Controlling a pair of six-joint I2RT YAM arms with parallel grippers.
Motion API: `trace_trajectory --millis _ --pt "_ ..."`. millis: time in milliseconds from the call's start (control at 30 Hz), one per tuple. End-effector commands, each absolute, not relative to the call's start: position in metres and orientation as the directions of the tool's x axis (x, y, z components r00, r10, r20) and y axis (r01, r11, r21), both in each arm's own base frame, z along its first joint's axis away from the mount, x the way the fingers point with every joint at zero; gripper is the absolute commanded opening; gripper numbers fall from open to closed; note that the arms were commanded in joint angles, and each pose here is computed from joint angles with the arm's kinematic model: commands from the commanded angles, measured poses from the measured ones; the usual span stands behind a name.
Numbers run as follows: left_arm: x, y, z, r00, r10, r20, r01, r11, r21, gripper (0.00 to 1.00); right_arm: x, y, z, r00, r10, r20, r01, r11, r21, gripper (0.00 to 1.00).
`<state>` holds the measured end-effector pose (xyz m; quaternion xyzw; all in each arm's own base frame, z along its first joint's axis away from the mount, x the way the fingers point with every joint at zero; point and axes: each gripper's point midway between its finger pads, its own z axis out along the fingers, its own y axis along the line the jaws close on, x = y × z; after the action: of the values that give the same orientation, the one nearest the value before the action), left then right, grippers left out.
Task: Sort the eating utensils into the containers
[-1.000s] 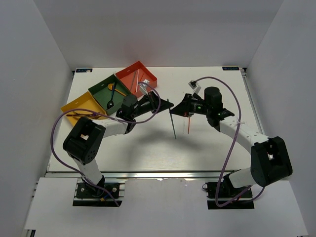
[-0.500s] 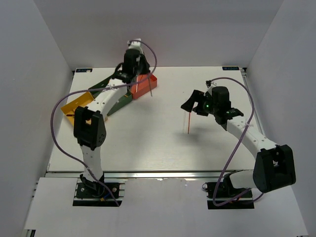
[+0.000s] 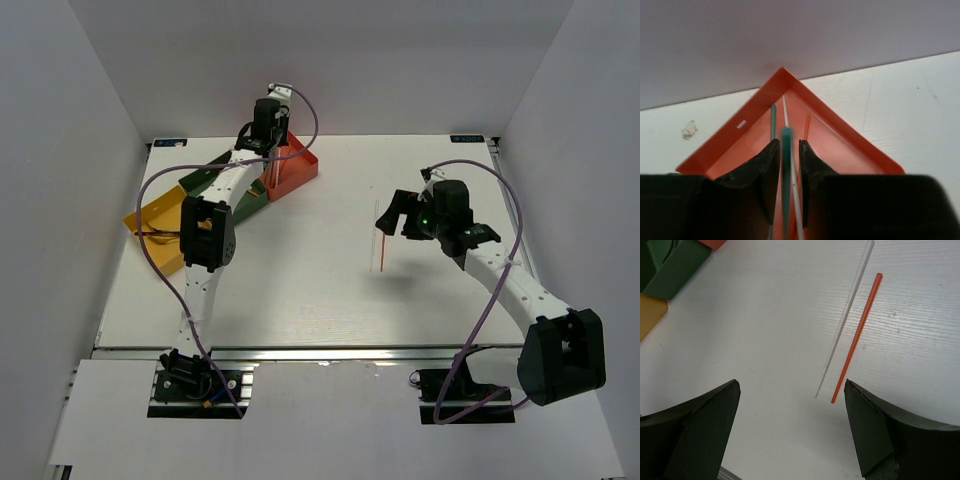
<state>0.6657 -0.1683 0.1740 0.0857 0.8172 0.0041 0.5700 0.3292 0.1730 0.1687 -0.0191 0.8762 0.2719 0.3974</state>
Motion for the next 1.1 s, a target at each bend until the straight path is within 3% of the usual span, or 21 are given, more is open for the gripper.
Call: trace_trajectory --millis 0,100,233,400,667,900,1067 --pt "0.669 -0.174 0.213 -0.225 0.172 -0.959 0.175 0.975 0.134 0.36 0.338 0.160 0.168 -0.649 0.159 -0.744 -0.231 0.890 0.392 0.89" --pt "0.666 -0.170 0.205 -0.242 0.196 -0.950 0.166 0.973 0.159 0.76 0.349 0.155 0.155 -0.688 0.152 -0.710 -0.173 0.915 0.364 0.89" --pt "0.661 -0.164 0.223 -0.227 0.180 -0.957 0.137 0.979 0.152 0.98 0.371 0.143 0.107 -0.767 0.155 -0.623 -0.020 0.964 0.264 0.89" --pt "0.639 -0.163 0.283 -0.175 0.100 -0.980 0.129 0.989 0.078 0.98 0.390 0.145 0.073 -0.805 0.128 -0.580 0.055 0.988 0.142 0.86" --pt "0.555 -0.146 0.386 -0.118 -0.069 -0.991 0.124 0.989 -0.084 0.98 0.411 0.157 0.051 -0.824 0.081 -0.561 0.092 0.996 0.009 0.67" --pt "0.484 -0.131 0.369 -0.191 -0.204 -0.960 0.093 0.970 -0.224 0.98 0.404 0.155 0.034 -0.852 0.059 -0.520 0.102 0.993 -0.055 0.46" --pt "0.464 -0.131 0.367 -0.212 -0.243 -0.947 0.103 0.958 -0.269 0.98 0.401 0.158 0.013 -0.878 0.037 -0.477 0.077 0.995 -0.065 0.40"
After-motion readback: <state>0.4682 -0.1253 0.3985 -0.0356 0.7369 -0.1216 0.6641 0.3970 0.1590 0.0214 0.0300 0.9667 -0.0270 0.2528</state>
